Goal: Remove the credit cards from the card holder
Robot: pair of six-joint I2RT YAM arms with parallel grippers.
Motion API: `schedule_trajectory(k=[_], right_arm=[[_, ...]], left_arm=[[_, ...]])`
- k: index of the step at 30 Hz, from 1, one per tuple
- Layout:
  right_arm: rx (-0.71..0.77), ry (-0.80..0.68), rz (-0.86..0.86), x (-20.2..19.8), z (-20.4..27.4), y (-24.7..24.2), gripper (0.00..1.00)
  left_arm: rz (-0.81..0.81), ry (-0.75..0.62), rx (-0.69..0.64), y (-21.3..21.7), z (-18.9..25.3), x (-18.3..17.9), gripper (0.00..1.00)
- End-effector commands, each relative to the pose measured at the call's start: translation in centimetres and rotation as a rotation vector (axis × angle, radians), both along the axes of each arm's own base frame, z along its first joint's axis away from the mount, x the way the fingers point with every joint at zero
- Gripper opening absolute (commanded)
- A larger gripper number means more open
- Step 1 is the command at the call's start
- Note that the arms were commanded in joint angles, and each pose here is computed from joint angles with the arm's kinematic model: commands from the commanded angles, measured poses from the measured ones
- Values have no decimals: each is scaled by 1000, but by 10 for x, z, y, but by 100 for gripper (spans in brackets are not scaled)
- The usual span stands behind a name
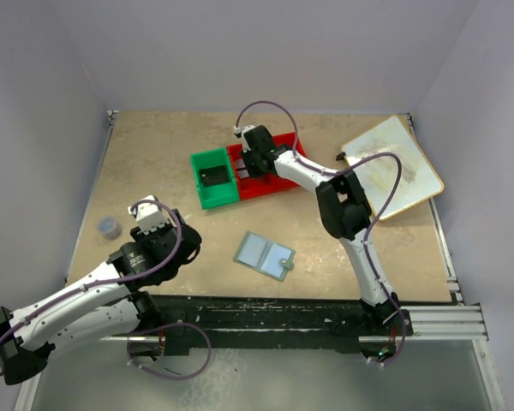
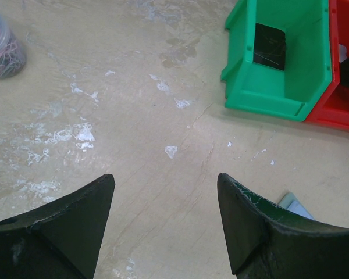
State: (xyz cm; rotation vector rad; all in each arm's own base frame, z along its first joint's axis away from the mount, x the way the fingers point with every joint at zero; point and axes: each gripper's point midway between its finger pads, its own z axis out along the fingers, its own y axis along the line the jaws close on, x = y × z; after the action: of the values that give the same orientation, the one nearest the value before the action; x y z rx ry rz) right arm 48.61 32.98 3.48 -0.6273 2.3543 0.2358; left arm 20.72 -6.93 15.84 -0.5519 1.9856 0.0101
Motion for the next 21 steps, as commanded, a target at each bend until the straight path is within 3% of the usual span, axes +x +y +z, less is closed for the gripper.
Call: schedule_trajectory(k=[1, 21], right_arm=[[34, -30, -65, 15, 4, 5, 7], [27, -39, -146, 19, -11, 26, 12]], left_arm=[[5, -28, -21, -1, 9, 3, 69], [-4, -15, -8, -6, 4, 5, 69]])
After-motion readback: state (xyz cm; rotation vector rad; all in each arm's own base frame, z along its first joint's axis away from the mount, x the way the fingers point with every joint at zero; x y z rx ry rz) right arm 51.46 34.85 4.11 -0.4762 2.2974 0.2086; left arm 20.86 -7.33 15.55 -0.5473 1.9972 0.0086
